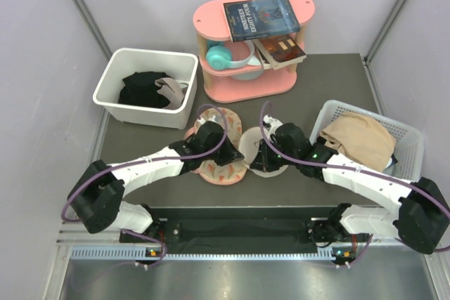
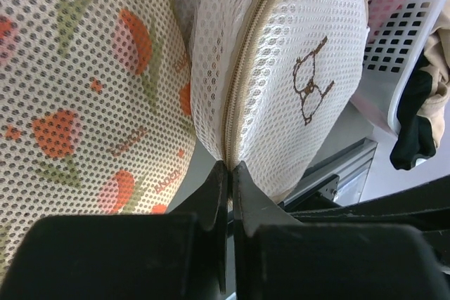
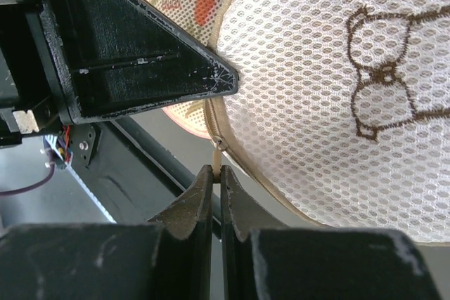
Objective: Unzip the laundry bag and remove the bra
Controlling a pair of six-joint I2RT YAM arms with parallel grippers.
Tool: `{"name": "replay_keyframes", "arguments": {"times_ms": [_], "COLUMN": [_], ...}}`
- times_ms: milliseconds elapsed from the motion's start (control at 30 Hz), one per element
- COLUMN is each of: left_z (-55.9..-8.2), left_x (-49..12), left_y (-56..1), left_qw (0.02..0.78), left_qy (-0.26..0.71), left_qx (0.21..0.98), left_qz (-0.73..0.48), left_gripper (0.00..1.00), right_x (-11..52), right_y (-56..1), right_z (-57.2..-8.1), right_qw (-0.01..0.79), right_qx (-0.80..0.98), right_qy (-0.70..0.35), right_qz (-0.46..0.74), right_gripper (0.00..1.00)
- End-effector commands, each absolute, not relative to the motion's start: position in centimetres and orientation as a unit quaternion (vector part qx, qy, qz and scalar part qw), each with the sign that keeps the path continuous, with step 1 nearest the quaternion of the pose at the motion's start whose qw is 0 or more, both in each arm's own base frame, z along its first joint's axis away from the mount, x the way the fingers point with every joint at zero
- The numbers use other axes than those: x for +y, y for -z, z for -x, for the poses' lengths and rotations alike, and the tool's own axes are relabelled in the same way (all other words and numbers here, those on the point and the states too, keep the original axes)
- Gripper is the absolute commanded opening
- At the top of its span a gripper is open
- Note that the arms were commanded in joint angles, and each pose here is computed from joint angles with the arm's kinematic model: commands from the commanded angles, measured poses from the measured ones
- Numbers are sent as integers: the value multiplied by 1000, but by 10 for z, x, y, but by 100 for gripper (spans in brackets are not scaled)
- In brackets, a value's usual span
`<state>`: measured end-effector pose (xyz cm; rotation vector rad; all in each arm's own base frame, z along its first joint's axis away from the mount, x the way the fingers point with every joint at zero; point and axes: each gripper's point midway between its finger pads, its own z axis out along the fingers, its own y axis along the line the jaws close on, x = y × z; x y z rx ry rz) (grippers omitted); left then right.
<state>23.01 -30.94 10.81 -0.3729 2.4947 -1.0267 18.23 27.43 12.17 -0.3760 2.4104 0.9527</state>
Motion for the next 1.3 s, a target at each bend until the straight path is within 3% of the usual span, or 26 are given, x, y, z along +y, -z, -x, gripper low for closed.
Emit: {"name": "replay_keyframes", "arguments": {"times_ms": [0,567,1100,1200,1233,1267], "left_z": [-248,-268,-312,-310,-308,-306], "left_x": [-301,-265,-327,-330,-329,-327], "left_y": [-123,-133,-168,-167,-164,-168], "left_qw": [240,272,268,259,256,258], "left_qy": [375,350,397,402,398,399], "left_qx": [884,886,877,878,880,879], "left_qz": [143,138,42,34,36,35], "left_gripper": [0,0,0,14,30,37], "right_x": [277,250,256,259,260,261], "right_y": [-142,-141,-152,-150,-151,-149], "right_z": [-179,-178,-180,-181,-182,-182], "right_qw": [283,303,313,309,310,306], "right_qx": [873,884,872,873,872,874], "right_qy": [-370,-335,-354,-355,-356,-355], "right_qz": [147,121,129,128,128,127], "right_gripper": [0,0,0,0,0,0]}}
